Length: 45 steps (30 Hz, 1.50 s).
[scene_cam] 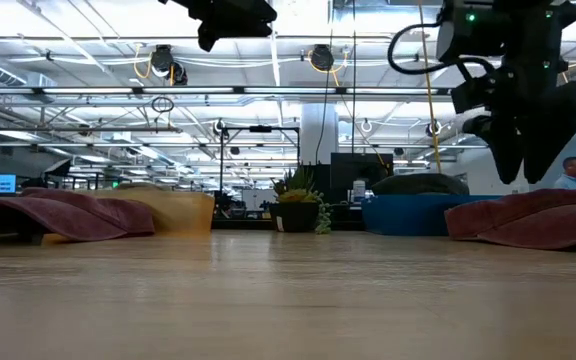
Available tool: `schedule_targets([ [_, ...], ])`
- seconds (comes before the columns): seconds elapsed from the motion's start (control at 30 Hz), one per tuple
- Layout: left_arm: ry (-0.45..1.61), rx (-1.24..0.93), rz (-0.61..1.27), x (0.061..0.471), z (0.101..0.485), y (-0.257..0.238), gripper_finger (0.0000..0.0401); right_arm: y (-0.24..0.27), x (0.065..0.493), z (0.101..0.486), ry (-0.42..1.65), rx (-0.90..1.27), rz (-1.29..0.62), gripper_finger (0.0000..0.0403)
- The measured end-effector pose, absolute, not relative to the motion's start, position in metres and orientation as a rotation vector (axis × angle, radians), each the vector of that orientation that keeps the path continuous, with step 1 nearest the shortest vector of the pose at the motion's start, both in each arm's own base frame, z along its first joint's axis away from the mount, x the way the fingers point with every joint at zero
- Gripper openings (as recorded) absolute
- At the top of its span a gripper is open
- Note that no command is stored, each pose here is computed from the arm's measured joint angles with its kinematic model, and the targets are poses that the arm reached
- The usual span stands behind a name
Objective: Pick & Place hat
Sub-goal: Put the right red cap into the blue bin
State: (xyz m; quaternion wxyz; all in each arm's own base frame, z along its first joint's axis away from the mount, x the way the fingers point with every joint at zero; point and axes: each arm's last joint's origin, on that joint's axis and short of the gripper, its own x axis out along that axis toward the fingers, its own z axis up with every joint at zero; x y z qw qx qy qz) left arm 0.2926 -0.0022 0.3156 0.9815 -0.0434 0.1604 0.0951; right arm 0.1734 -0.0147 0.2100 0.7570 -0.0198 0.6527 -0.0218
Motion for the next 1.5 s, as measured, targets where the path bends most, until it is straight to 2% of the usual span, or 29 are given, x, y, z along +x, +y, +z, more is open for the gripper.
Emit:
schedule_targets([
  [0.23,0.322,-0.088,0.192,0.293,0.316,-0.002,0.0136,-0.017,0.182,0.196,1.507,-0.033,-0.055,0.0197],
  [0.67,0.326,-0.087,0.192,0.292,0.315,-0.002,0.0136,-0.029,0.186,0.185,1.574,0.068,-0.141,0.0193],
  [0.9,0.326,-0.087,0.192,0.292,0.315,-0.002,0.0136,-0.03,0.187,0.184,1.58,0.088,-0.159,0.0139],
  [1.23,0.326,-0.087,0.192,0.292,0.315,-0.002,0.0136,-0.028,0.187,0.185,1.575,0.109,-0.102,0.001],
  [1.37,0.326,-0.087,0.192,0.292,0.315,-0.002,0.0136,-0.028,0.186,0.198,1.582,0.082,-0.102,0.0009],
  [1.5,0.326,-0.087,0.192,0.292,0.315,-0.002,0.0136,-0.033,0.192,0.226,1.557,-0.016,-0.195,0.0003],
])
